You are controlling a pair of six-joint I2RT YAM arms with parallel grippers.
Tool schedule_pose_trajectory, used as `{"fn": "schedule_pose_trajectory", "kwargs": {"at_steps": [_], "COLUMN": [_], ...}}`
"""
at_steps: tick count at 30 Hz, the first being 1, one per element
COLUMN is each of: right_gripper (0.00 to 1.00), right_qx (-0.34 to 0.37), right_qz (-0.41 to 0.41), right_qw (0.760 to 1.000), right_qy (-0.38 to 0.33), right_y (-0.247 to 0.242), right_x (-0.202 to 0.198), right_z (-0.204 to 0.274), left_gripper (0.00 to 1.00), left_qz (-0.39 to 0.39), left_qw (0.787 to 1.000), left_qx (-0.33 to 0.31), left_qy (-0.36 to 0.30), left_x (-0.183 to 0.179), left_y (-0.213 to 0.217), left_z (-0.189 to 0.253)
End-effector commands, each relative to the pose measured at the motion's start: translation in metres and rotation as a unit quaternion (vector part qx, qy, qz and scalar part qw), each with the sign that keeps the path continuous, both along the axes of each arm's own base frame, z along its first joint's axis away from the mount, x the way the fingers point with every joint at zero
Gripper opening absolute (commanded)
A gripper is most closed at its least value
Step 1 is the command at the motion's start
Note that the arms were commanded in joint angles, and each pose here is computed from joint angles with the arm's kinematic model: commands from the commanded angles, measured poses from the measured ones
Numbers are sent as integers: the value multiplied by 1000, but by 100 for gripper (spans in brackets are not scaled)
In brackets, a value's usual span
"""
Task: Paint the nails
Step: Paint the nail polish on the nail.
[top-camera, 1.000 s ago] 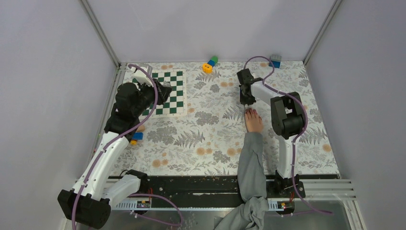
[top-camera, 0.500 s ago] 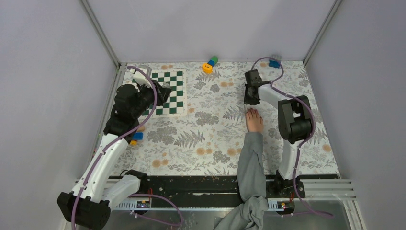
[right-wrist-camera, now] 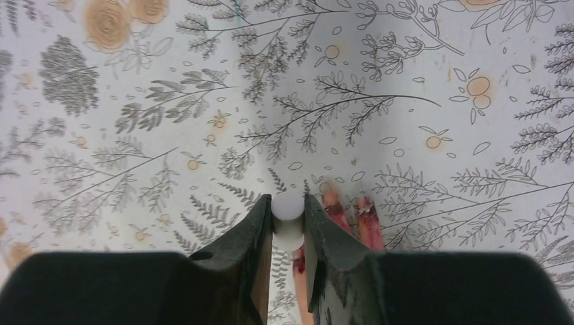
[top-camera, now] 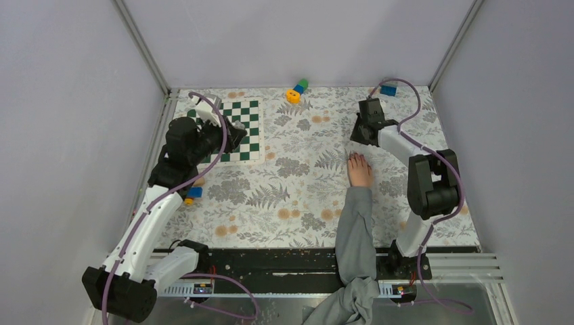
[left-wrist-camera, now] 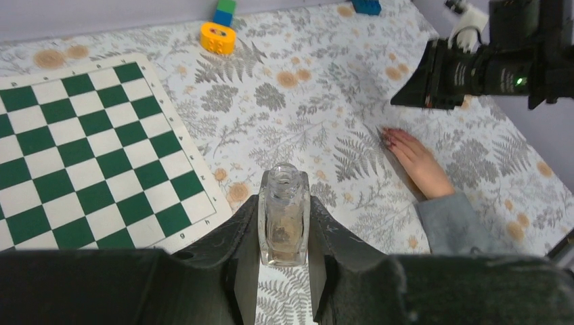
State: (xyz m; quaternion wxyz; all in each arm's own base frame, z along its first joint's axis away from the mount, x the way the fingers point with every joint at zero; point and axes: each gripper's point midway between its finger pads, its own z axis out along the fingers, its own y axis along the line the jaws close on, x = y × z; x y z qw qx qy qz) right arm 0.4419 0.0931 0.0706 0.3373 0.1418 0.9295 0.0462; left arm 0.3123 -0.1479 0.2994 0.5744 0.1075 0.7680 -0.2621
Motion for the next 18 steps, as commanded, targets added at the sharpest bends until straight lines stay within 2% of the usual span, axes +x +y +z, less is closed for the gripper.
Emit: {"fn": "schedule_pose_trajectory", "kwargs": {"at_steps": [1,10,18], "right_gripper": [0,0,0], "right_qx": [53,18,-15], "right_qz": [-19,-43,-36], "right_qw": [997,998,999], "right_qy": [-57,-40,-25], "right_y": [10,-3,9], "right_x": [7,7,6], "right_z": [36,29,13], "left_gripper": [0,0,0], "left_qz": [-44,-51,-50], "left_qw": [999,998,998], "left_qx": [6,-8,-14], "left_qy": [-20,-28,-20], "left_x": [-3,-9,-15], "left_y": [-10,-12,-10], "left_z": [19,16,9]}}
